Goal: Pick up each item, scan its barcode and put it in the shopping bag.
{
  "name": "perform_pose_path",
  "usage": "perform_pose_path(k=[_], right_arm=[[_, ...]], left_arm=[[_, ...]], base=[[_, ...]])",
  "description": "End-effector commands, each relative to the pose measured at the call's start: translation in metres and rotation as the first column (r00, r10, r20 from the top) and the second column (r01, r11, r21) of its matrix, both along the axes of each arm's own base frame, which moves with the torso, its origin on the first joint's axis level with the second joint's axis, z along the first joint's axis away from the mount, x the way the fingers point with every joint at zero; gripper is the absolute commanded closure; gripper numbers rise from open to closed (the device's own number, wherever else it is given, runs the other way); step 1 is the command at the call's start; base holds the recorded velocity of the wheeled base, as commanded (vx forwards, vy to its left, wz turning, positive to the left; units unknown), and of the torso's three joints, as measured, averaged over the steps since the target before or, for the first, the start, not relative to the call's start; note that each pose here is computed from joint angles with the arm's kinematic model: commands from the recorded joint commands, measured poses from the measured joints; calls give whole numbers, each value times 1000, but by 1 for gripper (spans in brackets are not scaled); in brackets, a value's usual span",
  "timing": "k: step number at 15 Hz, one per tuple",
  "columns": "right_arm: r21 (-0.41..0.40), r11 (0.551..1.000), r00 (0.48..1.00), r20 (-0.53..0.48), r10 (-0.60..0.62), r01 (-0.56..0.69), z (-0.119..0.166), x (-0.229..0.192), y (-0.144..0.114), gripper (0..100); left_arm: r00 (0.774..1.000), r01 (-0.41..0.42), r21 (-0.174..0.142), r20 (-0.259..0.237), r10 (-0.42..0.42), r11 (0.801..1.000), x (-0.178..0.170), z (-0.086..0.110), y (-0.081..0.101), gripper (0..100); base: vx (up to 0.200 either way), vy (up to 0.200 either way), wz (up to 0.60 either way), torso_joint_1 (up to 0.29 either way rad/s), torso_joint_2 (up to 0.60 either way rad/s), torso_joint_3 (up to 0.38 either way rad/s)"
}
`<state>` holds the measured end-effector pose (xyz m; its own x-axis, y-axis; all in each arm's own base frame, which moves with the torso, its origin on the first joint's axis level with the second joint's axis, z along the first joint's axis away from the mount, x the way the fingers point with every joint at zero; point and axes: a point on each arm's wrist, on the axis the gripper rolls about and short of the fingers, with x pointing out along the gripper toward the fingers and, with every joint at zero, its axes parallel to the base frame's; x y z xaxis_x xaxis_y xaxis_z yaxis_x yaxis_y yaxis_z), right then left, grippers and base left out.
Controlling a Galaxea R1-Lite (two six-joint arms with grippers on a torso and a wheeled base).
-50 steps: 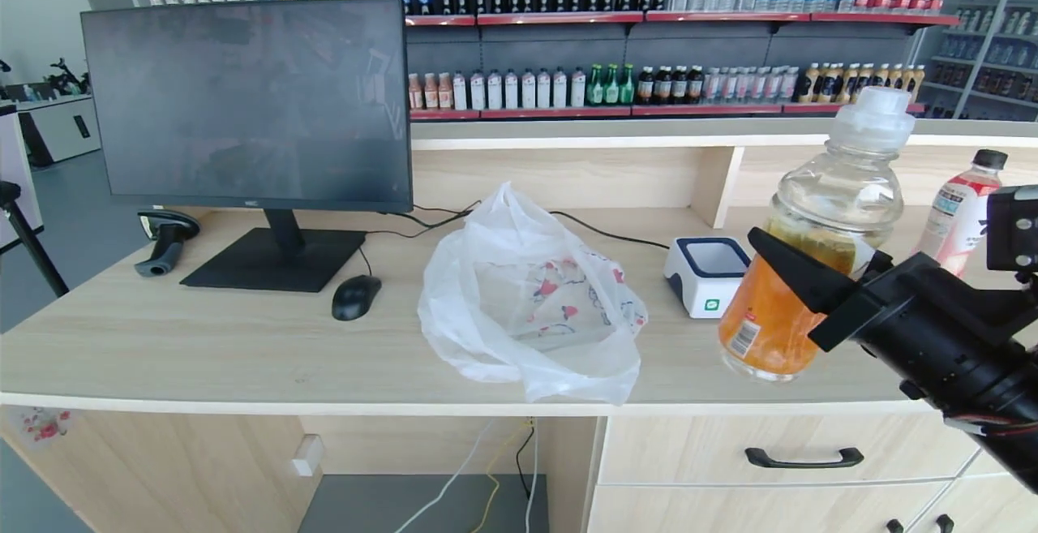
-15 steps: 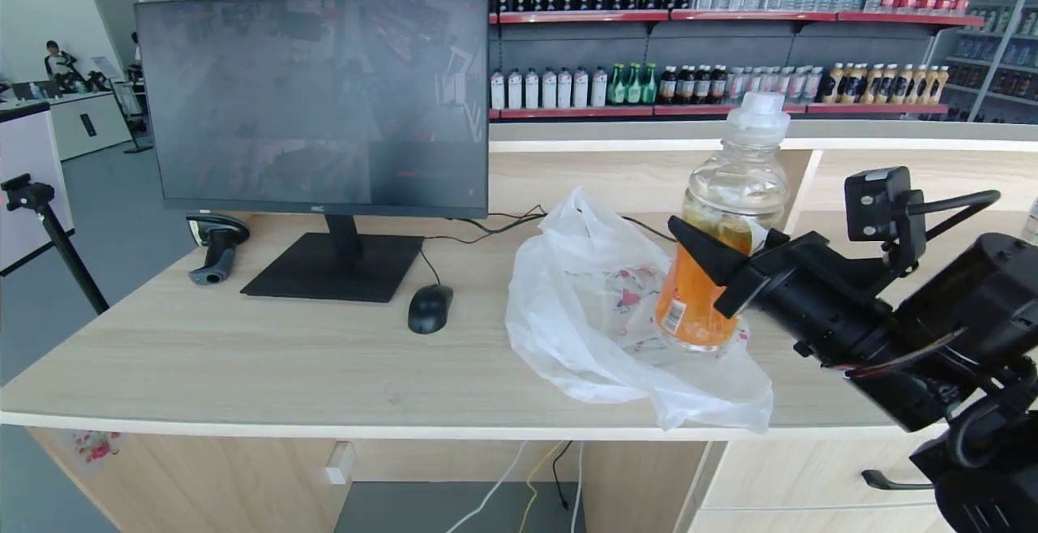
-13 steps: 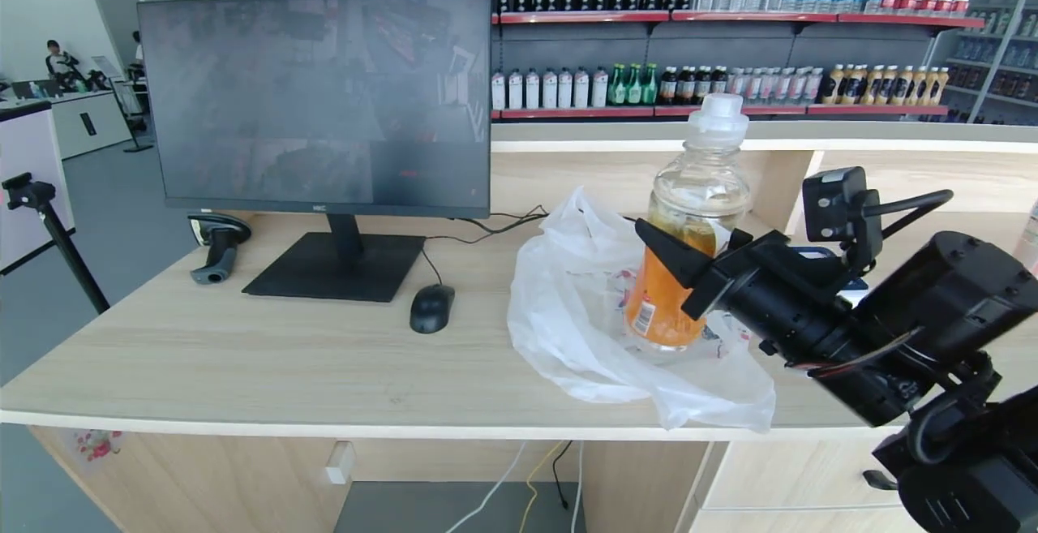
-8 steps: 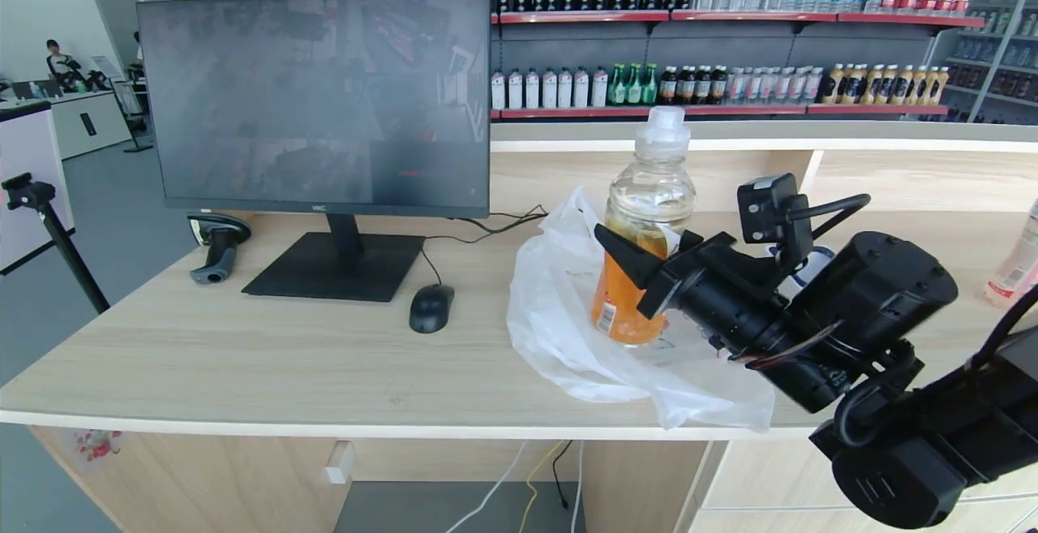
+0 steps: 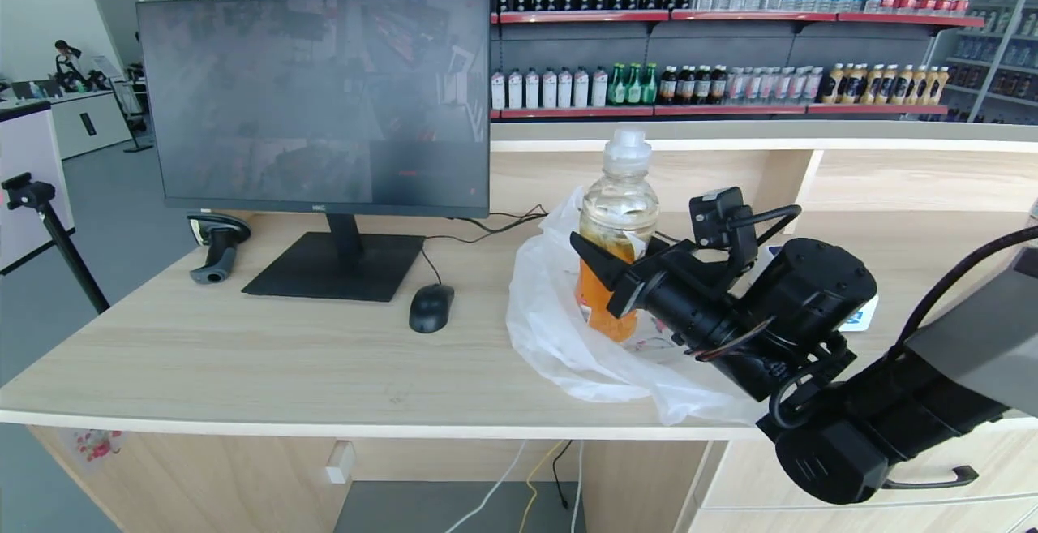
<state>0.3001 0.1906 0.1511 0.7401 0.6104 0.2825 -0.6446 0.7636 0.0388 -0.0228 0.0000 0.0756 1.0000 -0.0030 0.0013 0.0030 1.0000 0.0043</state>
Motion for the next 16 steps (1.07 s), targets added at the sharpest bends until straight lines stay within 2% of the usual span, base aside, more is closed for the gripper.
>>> perform_pose_path(k=[1, 16], right_arm=[[1, 1000, 1000, 1, 0, 0, -5, 8, 5, 100], [-32, 999, 998, -53, -16, 14, -22, 10, 0, 100]], left_arm=[[1000, 0, 0, 0, 0, 1000, 0, 0, 0, 0], [1000, 0, -1, 2, 0, 1000, 0, 0, 0, 0]], base=[[0, 0, 0, 0, 0, 0], [0, 0, 0, 0, 0, 0]])
